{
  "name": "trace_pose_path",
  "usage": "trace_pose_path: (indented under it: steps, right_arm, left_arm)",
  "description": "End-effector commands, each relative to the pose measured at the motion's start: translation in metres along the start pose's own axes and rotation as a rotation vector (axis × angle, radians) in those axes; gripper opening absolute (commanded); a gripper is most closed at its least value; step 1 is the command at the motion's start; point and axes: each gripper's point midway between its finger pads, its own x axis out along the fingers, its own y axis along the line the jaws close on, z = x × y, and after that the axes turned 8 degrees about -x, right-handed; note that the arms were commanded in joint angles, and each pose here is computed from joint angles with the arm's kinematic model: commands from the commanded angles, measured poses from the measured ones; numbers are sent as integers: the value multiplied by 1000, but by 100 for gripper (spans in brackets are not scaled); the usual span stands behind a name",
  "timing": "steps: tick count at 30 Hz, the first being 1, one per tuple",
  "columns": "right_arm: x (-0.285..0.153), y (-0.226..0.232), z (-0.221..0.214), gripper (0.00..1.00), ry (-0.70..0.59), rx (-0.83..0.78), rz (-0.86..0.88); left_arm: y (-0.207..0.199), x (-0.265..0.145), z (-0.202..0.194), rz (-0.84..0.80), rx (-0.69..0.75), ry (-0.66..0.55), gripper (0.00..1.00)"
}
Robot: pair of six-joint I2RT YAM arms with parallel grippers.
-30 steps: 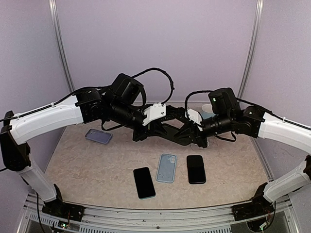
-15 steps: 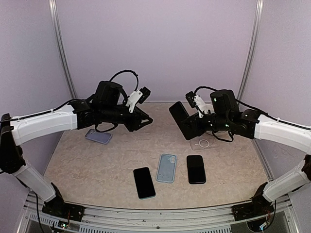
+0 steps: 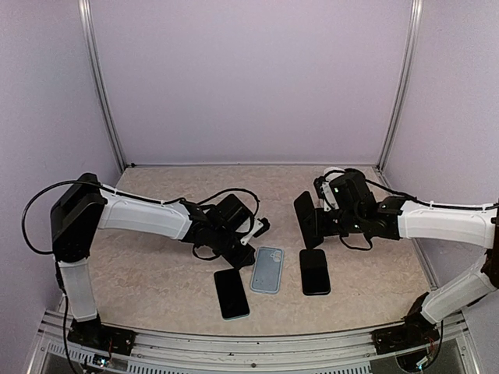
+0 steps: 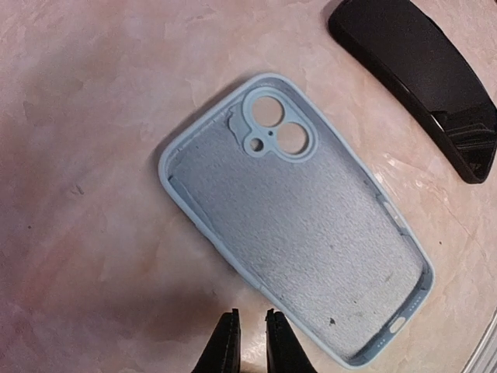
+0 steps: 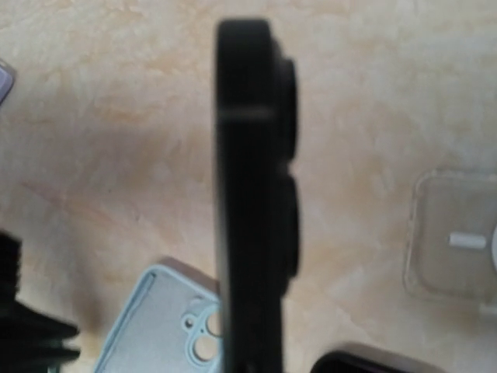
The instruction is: Put the phone into the phone case
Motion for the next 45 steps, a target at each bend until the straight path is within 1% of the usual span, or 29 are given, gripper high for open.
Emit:
trace_pose_path:
  steps: [1, 4, 6, 11, 13, 16, 18, 20, 22, 24, 25, 27, 28, 30, 32, 37, 40, 42, 45]
  right_arm:
    - [-6, 9, 12, 0, -72, 62, 50]
    - [-9, 9, 12, 0, -75, 57, 47]
    - [-11, 11, 12, 0, -80, 46, 39]
    - [-15, 22, 8, 0, -73, 27, 64]
    - [-16, 26, 6, 0, -70, 50, 92]
    - [-15, 35, 5, 0, -52, 62, 137]
    - [-11, 37, -1, 0, -21, 71, 150]
    - [-4, 51, -12, 0, 33, 67, 232]
    - [6, 65, -28, 0, 100, 87, 303]
    - [18, 77, -42, 0, 155, 97, 331]
    - [22, 83, -46, 0, 166, 94, 338]
    - [32, 89, -50, 0, 170, 109, 342]
    - [37, 88, -55, 0, 177, 128, 339]
    - [44, 88, -57, 0, 169, 147, 341]
    - [50, 91, -61, 0, 191, 149, 351]
    - [54, 78, -81, 0, 271, 217, 274]
    - [53, 78, -85, 0, 275, 270, 264]
    - [54, 82, -89, 0, 293, 283, 267]
    - [52, 85, -96, 0, 315, 303, 238]
  left_arm:
    - [15, 18, -1, 74, -14, 36, 12]
    - [20, 33, -24, 88, -23, 112, 7]
    - [10, 35, -33, 59, -4, 134, 5]
    - [-31, 29, -43, -70, 39, 147, 5]
    - [-46, 27, -45, -124, 51, 151, 4]
    - [-57, 27, -45, -157, 44, 148, 4]
    - [-57, 26, -41, -153, 33, 129, 5]
    - [-49, 23, -33, -119, 13, 94, 5]
    - [-37, 18, -23, -92, -45, 44, 5]
    - [-23, 3, -7, -82, -122, -51, 7]
    - [-16, -8, 5, -77, -164, -118, 9]
    - [1, -29, 23, -53, -249, -236, 17]
    - [9, -37, 29, -38, -287, -280, 19]
    - [18, -42, 37, -15, -336, -322, 23]
    - [16, -37, 36, -20, -331, -307, 23]
    - [10, -22, 27, -14, -303, -272, 23]
    - [6, -18, 25, -8, -285, -267, 21]
    - [4, -14, 19, -10, -281, -252, 19]
    - [-3, -9, 14, -31, -271, -239, 19]
